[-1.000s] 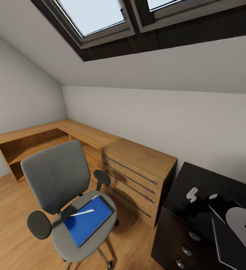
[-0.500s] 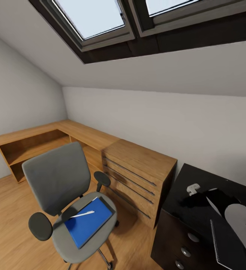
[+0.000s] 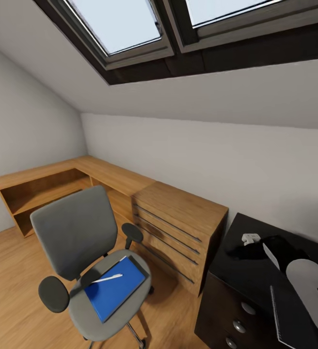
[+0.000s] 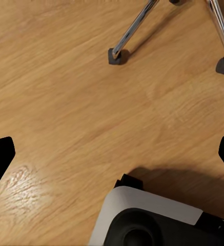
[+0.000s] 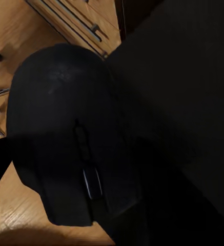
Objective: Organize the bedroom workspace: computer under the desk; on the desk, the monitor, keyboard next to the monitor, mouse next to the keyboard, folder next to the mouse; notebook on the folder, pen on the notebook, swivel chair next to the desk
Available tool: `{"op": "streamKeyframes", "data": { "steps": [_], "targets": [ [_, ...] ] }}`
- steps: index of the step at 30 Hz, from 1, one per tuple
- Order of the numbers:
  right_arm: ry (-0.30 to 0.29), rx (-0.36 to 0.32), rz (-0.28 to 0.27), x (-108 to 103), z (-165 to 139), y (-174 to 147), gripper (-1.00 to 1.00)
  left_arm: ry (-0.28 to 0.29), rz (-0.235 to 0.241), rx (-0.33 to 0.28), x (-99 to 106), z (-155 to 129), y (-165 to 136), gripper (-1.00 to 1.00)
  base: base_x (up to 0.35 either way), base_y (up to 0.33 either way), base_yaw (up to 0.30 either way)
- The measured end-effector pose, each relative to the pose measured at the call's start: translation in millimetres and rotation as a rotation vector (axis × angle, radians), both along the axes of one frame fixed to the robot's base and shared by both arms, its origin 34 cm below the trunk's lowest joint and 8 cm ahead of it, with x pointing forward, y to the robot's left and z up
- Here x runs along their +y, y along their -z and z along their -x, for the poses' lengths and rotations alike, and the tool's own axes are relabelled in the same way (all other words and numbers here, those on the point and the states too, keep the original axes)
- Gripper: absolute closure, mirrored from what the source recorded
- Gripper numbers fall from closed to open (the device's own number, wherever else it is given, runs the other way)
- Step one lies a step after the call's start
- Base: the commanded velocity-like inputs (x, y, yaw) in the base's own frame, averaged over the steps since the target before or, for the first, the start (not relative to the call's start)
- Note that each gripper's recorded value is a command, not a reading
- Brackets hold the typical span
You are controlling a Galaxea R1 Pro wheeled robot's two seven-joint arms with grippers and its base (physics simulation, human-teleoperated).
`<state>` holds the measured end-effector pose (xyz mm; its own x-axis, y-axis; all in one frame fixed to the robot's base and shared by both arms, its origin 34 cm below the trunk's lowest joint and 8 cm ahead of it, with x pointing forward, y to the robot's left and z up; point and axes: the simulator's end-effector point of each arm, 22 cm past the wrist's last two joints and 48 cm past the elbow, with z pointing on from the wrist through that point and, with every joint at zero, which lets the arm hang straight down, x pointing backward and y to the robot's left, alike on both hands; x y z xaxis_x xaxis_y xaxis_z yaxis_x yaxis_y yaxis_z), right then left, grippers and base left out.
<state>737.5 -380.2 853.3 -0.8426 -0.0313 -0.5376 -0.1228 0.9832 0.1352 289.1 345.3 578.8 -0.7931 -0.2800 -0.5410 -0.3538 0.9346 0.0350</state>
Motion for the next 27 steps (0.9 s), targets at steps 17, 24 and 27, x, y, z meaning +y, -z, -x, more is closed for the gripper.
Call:
{"op": "streamKeyframes", "data": {
  "steps": [17,24,27],
  "targets": [
    [0.331,0.002,0.112,-13.6,-10.3,-13.5,1.00,0.000,0.005,0.008,-2.0,5.2,-18.8,-1.00,0.000,0.000,0.000],
    [0.353,-0.009,0.139,-14.7,-11.8,-16.7,1.00,-0.002,0.007,0.006,-3.0,5.6,-21.0,-1.00,0.000,0.000,-0.026],
    [0.338,-0.022,0.118,7.7,-17.3,-15.7,1.00,0.003,0.010,0.007,-5.2,5.3,-20.7,-1.00,0.000,0.000,-0.250]
  ]
}}
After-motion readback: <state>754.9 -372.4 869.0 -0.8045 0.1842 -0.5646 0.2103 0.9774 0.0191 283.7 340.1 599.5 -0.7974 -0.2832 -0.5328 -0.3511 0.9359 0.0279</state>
